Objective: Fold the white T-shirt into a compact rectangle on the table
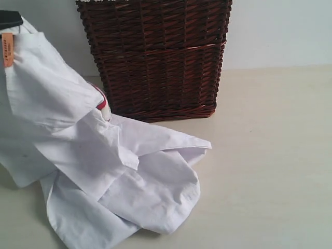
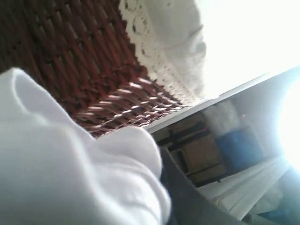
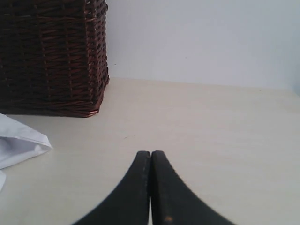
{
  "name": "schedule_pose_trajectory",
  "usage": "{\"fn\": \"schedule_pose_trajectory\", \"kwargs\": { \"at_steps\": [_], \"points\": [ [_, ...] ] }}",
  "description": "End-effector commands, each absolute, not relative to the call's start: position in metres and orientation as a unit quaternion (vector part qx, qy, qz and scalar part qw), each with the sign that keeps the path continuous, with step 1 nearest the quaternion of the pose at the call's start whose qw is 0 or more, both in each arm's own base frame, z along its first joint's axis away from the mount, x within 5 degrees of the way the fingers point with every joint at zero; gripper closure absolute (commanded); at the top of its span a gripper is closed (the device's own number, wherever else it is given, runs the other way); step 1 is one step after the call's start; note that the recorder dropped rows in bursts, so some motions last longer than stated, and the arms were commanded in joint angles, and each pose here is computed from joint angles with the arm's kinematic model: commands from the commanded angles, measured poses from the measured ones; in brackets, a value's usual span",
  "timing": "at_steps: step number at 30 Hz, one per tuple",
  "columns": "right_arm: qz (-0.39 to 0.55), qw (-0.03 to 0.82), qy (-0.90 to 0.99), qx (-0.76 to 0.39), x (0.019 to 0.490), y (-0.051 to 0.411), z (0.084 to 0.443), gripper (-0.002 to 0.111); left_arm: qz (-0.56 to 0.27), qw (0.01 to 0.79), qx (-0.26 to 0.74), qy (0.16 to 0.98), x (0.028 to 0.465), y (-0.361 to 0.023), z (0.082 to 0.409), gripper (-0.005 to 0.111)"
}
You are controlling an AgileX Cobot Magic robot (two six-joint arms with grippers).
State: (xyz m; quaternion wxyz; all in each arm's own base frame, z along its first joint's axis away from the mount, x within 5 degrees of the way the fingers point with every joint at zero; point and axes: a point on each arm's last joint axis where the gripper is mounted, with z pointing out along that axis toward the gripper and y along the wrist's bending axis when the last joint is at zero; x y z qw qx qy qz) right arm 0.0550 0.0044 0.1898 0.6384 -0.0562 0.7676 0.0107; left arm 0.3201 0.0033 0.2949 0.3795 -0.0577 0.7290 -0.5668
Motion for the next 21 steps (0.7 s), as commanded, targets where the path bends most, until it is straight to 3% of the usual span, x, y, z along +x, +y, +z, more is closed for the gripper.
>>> {"fn": "schedule_pose_trajectory", "kwargs": {
  "at_steps": [1, 7, 10, 15, 17, 21],
  "points": [
    [0.009, 0.655, 0.754, -0.057, 0.055, 0.004, 0.192, 0.108, -0.614, 0.408, -0.047, 0.674, 0.316, -0.012, 0.329, 0.107],
    [0.018, 0.751, 0.658, -0.054, 0.055, 0.006, 0.217, 0.108, -0.630, 0.446, 0.084, 0.630, 0.298, -0.058, 0.402, 0.107],
    [0.146, 0.781, 0.604, 0.055, 0.053, 0.005, 0.229, 0.108, -0.635, 0.460, 0.127, 0.607, 0.284, -0.072, 0.429, 0.107],
    [0.201, 0.824, 0.529, 0.001, 0.045, 0.016, 0.245, 0.102, -0.634, 0.459, 0.142, 0.606, 0.277, -0.077, 0.433, 0.107],
    [0.220, 0.843, 0.488, -0.054, 0.037, 0.024, 0.269, 0.095, -0.627, 0.457, 0.148, 0.613, 0.277, -0.078, 0.431, 0.107],
    [0.186, 0.820, 0.539, -0.046, 0.052, 0.022, 0.308, 0.085, -0.625, 0.456, 0.150, 0.616, 0.277, -0.078, 0.431, 0.107]
  ]
}}
